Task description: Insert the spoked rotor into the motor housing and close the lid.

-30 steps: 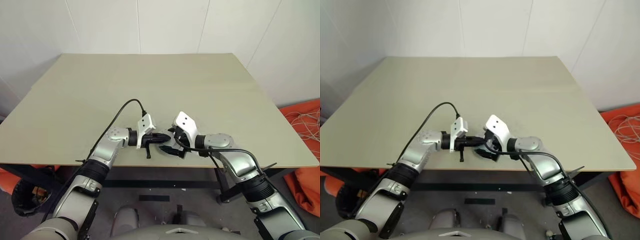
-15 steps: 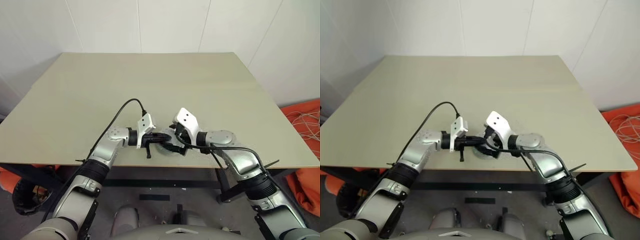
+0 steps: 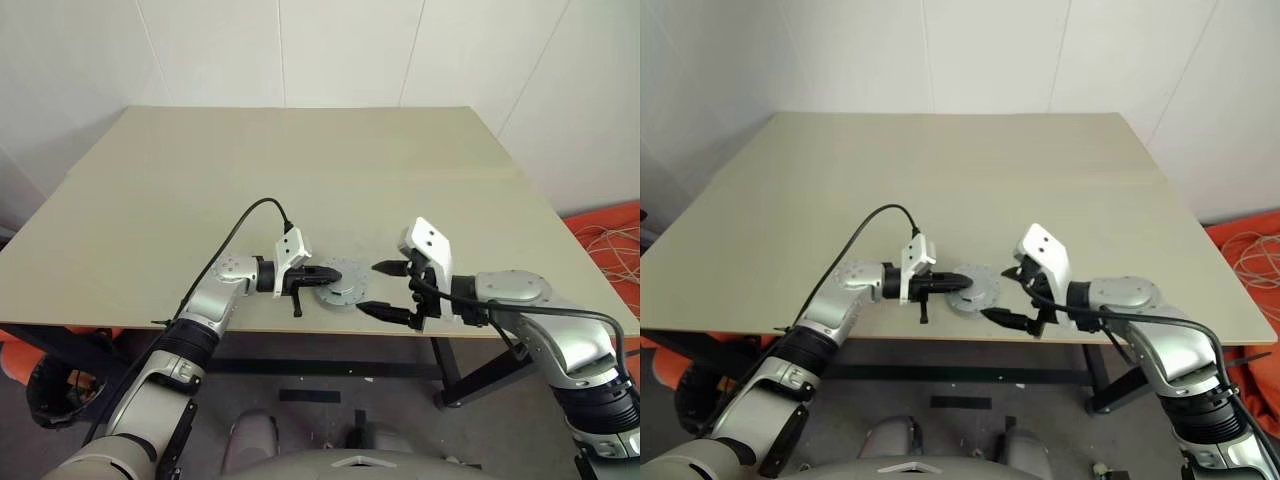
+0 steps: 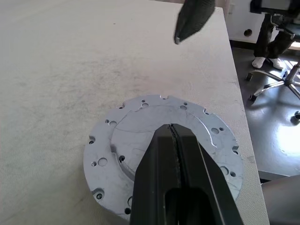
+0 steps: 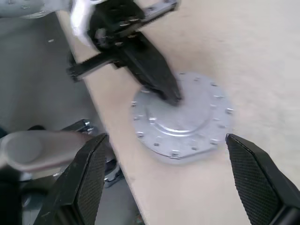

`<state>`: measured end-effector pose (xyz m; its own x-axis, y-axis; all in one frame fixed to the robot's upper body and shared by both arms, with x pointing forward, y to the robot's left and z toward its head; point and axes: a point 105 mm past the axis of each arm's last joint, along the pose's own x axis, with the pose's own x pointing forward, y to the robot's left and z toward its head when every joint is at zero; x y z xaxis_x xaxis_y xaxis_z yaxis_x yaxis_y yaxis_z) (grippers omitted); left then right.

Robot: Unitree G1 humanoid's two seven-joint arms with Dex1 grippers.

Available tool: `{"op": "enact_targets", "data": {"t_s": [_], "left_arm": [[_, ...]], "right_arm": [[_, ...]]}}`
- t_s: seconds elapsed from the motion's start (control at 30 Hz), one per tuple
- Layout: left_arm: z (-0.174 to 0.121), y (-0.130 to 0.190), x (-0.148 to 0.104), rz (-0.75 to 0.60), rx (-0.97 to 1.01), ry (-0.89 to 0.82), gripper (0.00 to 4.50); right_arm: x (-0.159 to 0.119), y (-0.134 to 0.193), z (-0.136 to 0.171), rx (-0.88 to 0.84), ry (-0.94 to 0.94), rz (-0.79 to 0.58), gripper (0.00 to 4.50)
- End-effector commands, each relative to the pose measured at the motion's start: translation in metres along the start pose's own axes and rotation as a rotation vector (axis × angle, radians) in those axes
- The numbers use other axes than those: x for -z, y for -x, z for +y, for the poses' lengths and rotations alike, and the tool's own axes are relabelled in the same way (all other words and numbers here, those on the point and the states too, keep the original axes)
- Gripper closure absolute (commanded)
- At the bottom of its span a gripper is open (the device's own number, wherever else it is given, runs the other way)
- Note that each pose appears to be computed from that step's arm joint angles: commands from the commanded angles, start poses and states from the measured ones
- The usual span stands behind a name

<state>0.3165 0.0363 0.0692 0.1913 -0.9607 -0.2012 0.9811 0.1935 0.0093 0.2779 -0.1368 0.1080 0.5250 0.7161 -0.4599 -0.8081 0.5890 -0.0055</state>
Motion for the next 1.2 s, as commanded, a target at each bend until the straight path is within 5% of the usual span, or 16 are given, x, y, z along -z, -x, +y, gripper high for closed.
{"op": "enact_targets", "data": {"t_s": [0.03, 0.4, 0.8, 1.2], "left_arm": [[-0.002, -0.001, -0.002, -0.003, 0.009, -0.003, 4.50], [-0.005, -0.002, -0.003, -0.006, 0.024, 0.011, 4.50], [-0.006, -0.001, 0.000, 0.000, 0.034, 0.015, 4.50], [-0.007, -0.001, 0.000, 0.001, 0.038, 0.012, 4.50]], "right_arm": [[0.004, 0.009, -0.023, 0.138, -0.110, 0.014, 0.01], [0.003, 0.000, 0.004, -0.008, -0.647, -0.004, 0.01], [0.020, -0.019, -0.017, 0.132, -0.899, -0.038, 0.01], [0.026, -0.024, 0.004, -0.028, -0.975, -0.025, 0.01]]}}
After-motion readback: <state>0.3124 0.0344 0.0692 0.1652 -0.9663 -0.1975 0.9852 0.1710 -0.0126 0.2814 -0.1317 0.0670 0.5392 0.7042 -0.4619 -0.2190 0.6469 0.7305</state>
